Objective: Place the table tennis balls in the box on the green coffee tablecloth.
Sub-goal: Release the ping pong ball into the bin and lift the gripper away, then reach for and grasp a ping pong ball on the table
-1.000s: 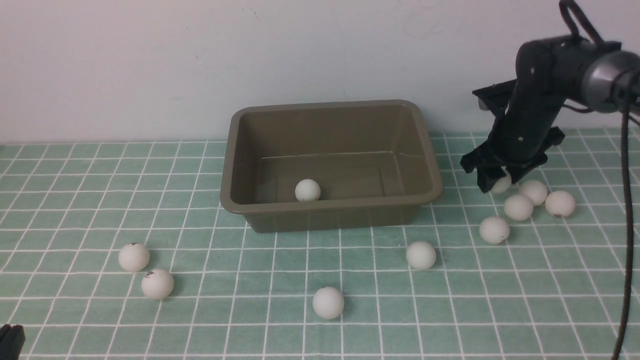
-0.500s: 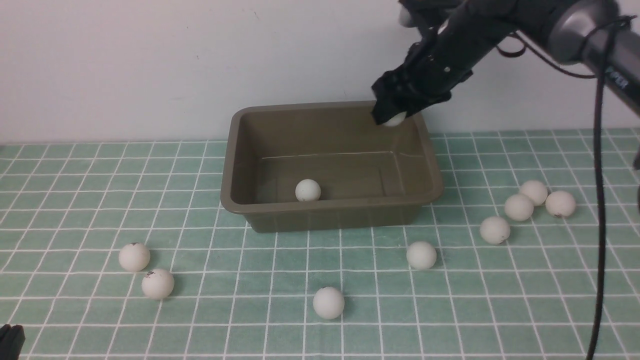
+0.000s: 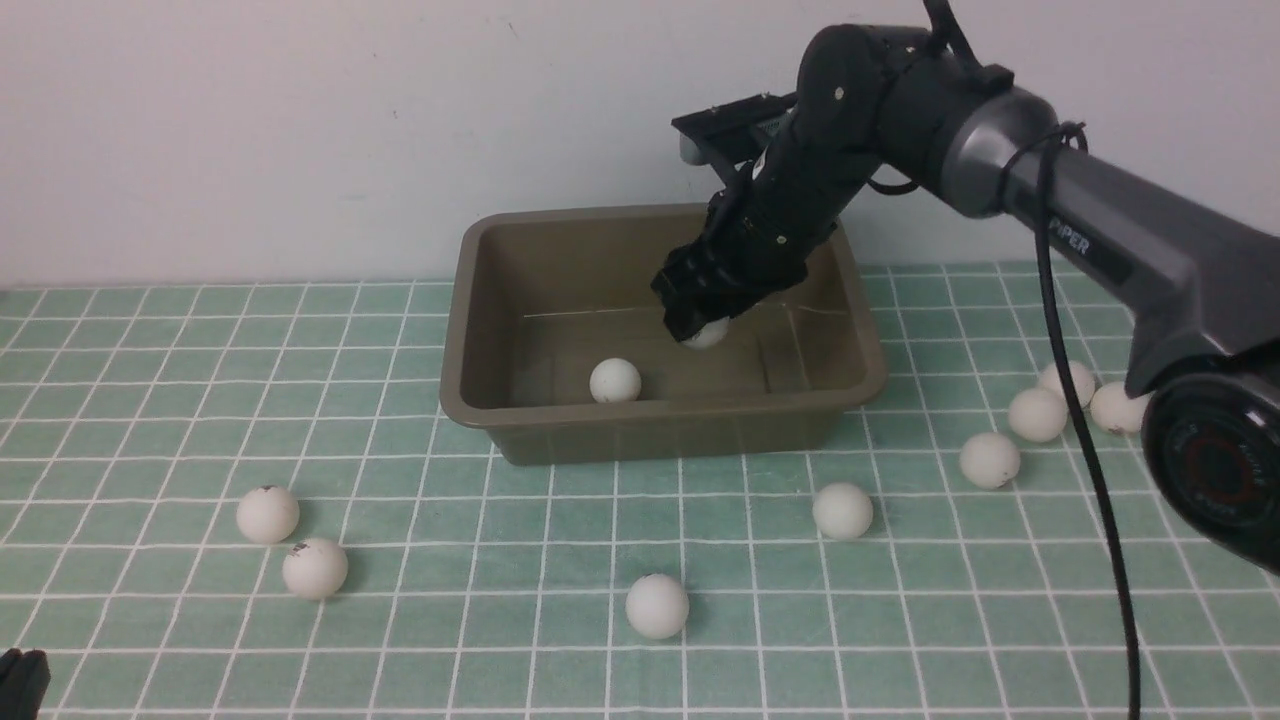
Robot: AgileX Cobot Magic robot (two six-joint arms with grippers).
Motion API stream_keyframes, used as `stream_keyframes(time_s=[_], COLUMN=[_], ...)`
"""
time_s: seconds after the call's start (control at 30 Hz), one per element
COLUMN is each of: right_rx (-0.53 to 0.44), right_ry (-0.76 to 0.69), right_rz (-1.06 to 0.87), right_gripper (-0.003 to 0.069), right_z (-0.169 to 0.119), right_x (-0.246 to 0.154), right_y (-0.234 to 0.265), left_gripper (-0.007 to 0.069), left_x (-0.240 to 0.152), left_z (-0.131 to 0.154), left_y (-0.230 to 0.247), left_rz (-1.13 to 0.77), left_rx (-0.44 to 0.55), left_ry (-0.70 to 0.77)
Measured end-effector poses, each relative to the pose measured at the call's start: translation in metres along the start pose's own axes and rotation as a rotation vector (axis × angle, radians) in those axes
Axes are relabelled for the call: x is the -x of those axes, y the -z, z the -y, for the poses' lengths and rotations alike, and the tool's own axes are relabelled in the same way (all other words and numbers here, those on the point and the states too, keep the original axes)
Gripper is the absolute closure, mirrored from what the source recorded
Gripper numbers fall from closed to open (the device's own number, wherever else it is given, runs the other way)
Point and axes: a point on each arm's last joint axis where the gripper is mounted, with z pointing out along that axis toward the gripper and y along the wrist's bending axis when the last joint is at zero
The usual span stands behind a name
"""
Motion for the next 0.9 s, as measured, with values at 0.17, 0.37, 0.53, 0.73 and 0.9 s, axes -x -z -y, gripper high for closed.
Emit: stream_keyframes(time_s=[0.17, 0.37, 0.53, 0.73, 0.9], right_rx=[-0.205, -0.308, -0.227, -0.023, 0.037], right_ry=[-0.193, -0.352, -0.398, -0.217, -0.083], right_rz=[0.171, 0.120, -0.087, -0.261, -0.277], right_gripper=[0.0151, 0.0151, 0.0151, 0.0151, 0.0151], right_z=[0.076, 0.125, 0.145, 0.131, 0.131], right_x=[-0.022, -0.077, -0.126, -0.164, -0.173], right_y=[0.127, 0.164, 0.114, 0.055, 0.031], left_gripper=[0.0629, 0.0629, 0.0629, 0.0629, 0.0629], left_x=[0.000, 0.000, 0.000, 0.000, 0.000], left_z=[0.000, 0.000, 0.000, 0.000, 0.000], left_y=[0.000, 0.000, 0.000, 0.000, 0.000], left_rz=[0.000, 0.000, 0.000, 0.000, 0.000], left_rx=[0.000, 0.000, 0.000, 0.000, 0.000], left_ry=[0.000, 0.000, 0.000, 0.000, 0.000])
